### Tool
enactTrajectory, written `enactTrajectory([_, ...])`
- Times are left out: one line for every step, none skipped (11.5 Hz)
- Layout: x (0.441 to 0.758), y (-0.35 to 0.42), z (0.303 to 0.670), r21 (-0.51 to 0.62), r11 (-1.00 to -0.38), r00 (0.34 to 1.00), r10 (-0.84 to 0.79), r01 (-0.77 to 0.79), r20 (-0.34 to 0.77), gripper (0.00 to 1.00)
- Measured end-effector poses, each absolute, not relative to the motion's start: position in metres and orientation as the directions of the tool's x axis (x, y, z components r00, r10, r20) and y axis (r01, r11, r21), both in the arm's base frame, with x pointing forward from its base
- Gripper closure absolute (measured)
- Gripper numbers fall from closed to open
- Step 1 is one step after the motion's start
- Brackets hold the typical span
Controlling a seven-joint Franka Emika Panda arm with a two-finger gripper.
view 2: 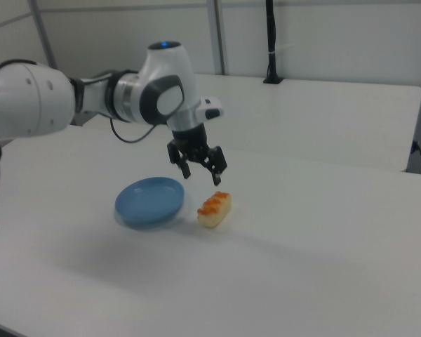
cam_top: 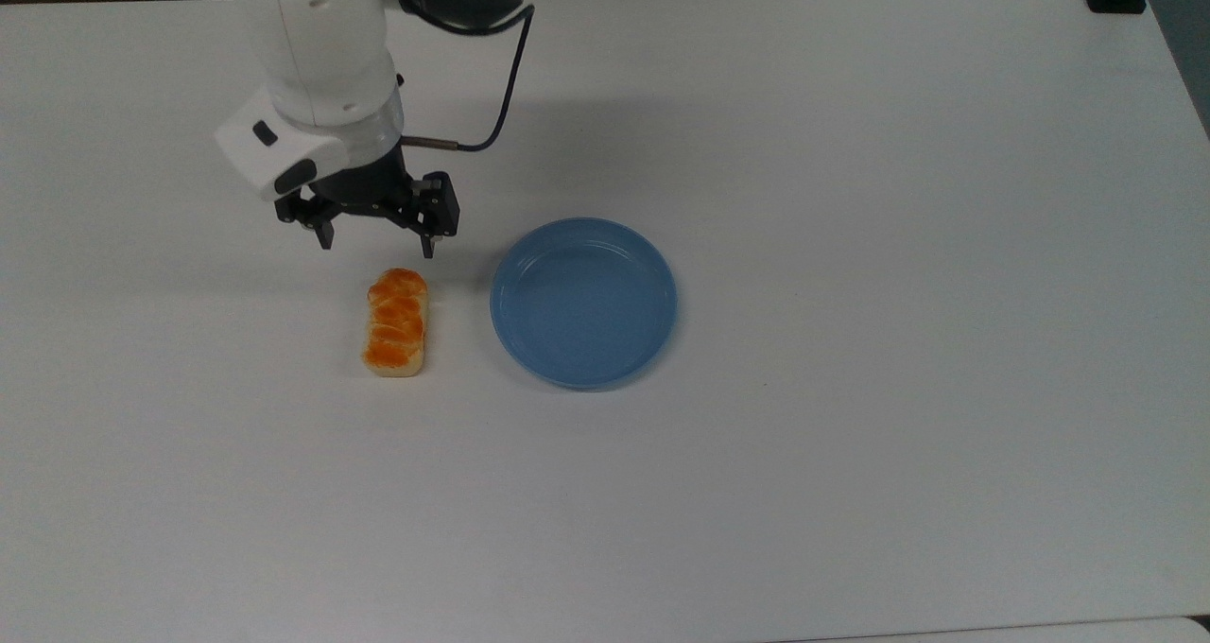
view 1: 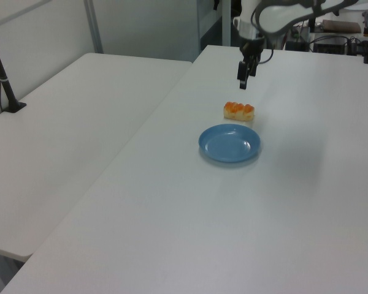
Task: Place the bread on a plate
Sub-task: 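Lower the gripper around the bread roll and close on it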
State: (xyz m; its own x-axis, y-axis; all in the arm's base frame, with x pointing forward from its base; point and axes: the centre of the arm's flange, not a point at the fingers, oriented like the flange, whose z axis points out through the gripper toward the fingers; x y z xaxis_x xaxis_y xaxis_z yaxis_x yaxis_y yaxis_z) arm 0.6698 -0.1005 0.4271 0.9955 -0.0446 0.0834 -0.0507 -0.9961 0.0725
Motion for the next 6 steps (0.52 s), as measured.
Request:
enactTrajectory([0.675,-0.101,0.408,0.075,-0.996,0.996,-0.040,-0.046,0.076,0.00])
enactTrajectory([0.680,-0.101,0.390,0.073,-0.996,0.996,-0.037,-0.043,0.075,0.00])
enactTrajectory([0.683,-0.101,0.375,0.071,-0.997,0.997,-0.036,-0.041,0.072,0.00])
enactTrajectory([0.686,-0.101,0.363,0.070,-0.997,0.997,-0.036,-0.040,0.069,0.00])
enactTrajectory([0.688,-0.102,0.354,0.069,-0.997,0.996,-0.036,-0.041,0.076,0.00])
enactTrajectory([0.691,-0.103,0.348,0.068,-0.997,0.995,-0.036,-0.042,0.090,0.00])
